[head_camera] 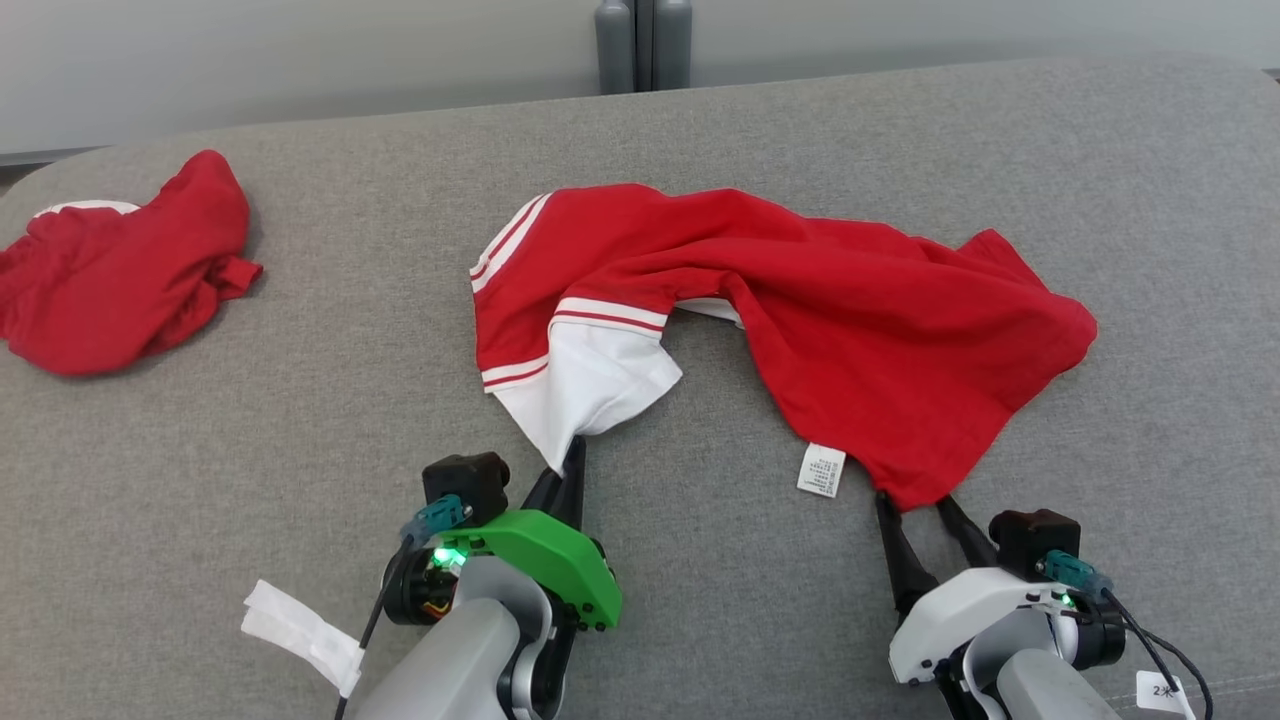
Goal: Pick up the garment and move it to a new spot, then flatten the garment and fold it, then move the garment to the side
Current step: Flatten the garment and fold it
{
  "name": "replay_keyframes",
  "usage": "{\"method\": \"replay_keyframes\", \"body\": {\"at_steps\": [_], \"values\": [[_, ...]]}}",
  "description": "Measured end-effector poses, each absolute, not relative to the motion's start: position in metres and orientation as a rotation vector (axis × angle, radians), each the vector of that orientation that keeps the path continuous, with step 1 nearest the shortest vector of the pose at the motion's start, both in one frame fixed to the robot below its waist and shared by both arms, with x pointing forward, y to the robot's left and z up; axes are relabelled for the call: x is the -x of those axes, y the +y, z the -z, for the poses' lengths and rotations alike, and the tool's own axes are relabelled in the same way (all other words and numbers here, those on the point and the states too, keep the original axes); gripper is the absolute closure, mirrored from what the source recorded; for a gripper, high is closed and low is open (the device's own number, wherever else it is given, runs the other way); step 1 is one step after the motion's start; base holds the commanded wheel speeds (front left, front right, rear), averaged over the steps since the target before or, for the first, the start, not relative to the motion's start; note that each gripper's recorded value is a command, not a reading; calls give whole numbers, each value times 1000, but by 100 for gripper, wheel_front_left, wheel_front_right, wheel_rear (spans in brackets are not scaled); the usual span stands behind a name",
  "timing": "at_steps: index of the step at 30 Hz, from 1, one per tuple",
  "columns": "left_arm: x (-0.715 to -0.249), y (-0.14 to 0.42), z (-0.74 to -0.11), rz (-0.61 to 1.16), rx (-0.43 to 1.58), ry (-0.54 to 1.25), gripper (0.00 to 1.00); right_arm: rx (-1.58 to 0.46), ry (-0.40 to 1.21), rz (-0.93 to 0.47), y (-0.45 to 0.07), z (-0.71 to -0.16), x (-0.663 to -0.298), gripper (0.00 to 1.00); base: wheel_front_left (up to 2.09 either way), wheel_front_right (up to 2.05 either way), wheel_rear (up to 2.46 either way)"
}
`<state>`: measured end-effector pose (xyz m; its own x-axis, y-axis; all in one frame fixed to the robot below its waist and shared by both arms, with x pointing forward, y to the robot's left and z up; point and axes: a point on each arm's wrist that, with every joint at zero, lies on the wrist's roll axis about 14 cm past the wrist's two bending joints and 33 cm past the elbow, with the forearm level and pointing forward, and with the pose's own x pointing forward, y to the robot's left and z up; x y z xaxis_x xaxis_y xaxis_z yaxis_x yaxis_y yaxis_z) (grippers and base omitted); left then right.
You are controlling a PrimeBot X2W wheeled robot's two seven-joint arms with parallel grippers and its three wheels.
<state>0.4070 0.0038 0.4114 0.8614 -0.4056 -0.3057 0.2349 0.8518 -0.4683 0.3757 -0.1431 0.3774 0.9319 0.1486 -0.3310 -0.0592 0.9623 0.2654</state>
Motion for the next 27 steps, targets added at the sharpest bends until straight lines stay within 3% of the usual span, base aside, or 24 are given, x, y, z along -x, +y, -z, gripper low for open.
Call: {"method": "replay_keyframes", "body": {"at_steps": [1, 2, 4, 7, 18, 27], "values": [[-406, 4, -412, 346, 432, 408, 100, -258, 353, -108, -143, -379, -376, 41, 0, 0, 0], [-405, 5, -411, 344, 431, 408, 100, -258, 351, -108, -143, -379, -376, 54, 0, 0, 0], [-404, 7, -410, 338, 430, 409, 100, -259, 343, -107, -143, -381, -377, 67, 0, 0, 0], [-405, 9, -411, 331, 429, 404, 100, -261, 320, -102, -145, -388, -379, 100, 0, 0, 0], [-409, 12, -429, 324, 452, 337, 100, -241, 134, -39, -173, -438, -387, 100, 0, 0, 0], [-424, 22, -508, 332, 553, 86, 100, -194, -155, 33, -210, -526, -387, 100, 0, 0, 0]]}}
